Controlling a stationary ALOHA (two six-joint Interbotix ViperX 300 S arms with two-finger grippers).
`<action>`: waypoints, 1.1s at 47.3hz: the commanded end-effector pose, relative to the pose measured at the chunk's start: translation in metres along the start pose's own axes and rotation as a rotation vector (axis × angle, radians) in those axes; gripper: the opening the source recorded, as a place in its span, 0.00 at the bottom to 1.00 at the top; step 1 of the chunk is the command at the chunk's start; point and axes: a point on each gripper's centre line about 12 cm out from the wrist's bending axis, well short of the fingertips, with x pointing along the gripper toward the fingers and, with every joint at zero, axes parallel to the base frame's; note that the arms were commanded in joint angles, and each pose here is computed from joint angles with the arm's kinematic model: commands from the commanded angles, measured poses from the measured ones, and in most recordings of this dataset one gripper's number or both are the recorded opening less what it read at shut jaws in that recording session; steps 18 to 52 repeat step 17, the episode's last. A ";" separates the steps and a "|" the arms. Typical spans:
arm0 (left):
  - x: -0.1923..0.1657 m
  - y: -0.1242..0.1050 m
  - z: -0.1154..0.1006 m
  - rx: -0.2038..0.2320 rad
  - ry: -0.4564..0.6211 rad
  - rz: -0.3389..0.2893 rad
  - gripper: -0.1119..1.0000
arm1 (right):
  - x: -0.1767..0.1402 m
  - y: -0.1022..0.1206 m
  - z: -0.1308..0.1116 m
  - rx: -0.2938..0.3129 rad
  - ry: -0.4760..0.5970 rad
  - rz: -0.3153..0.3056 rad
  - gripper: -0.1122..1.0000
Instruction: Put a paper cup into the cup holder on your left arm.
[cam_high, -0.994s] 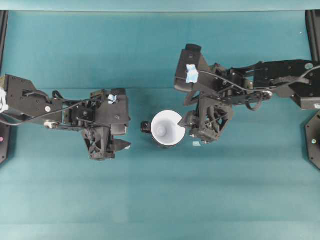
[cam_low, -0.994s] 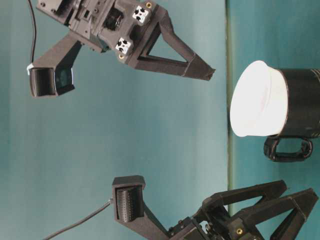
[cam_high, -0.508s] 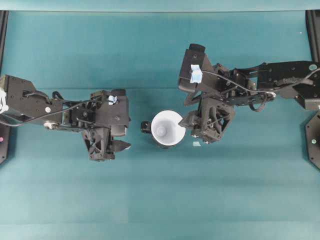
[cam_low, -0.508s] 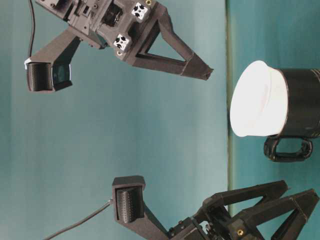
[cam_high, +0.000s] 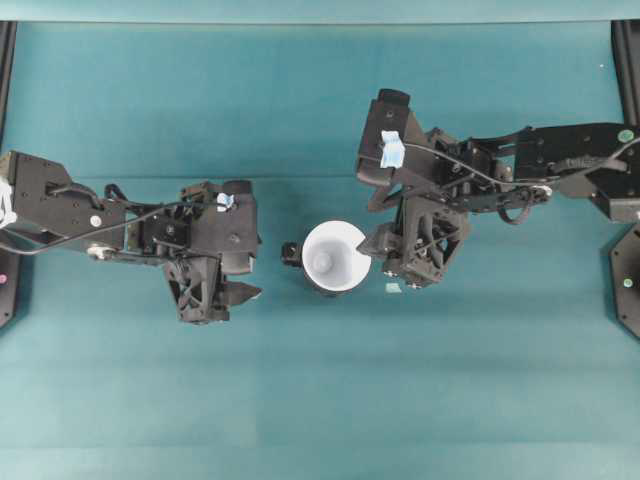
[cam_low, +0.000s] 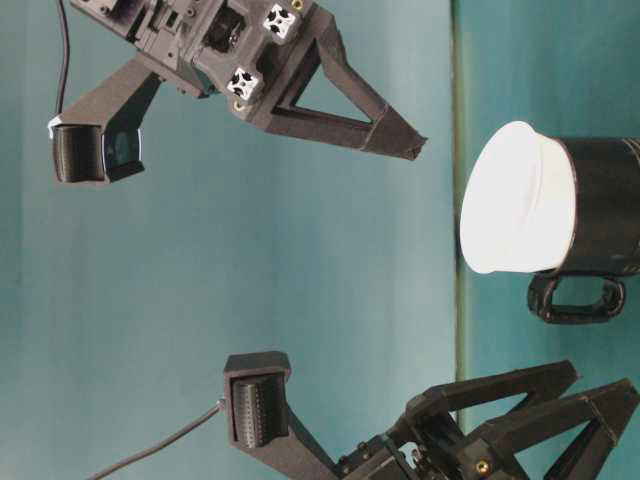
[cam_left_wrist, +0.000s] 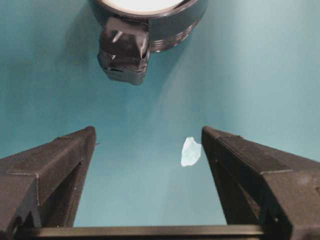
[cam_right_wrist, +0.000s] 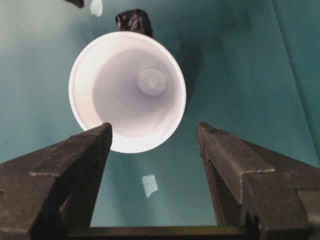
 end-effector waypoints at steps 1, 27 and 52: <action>-0.003 -0.001 0.006 0.002 -0.022 -0.001 0.91 | -0.009 0.003 0.006 -0.007 -0.034 0.007 0.75; -0.003 -0.001 0.004 0.002 -0.018 -0.001 0.91 | -0.008 0.002 0.001 -0.003 -0.024 0.005 0.75; -0.003 -0.001 0.004 0.002 -0.018 -0.001 0.91 | -0.008 0.002 0.001 -0.003 -0.024 0.005 0.75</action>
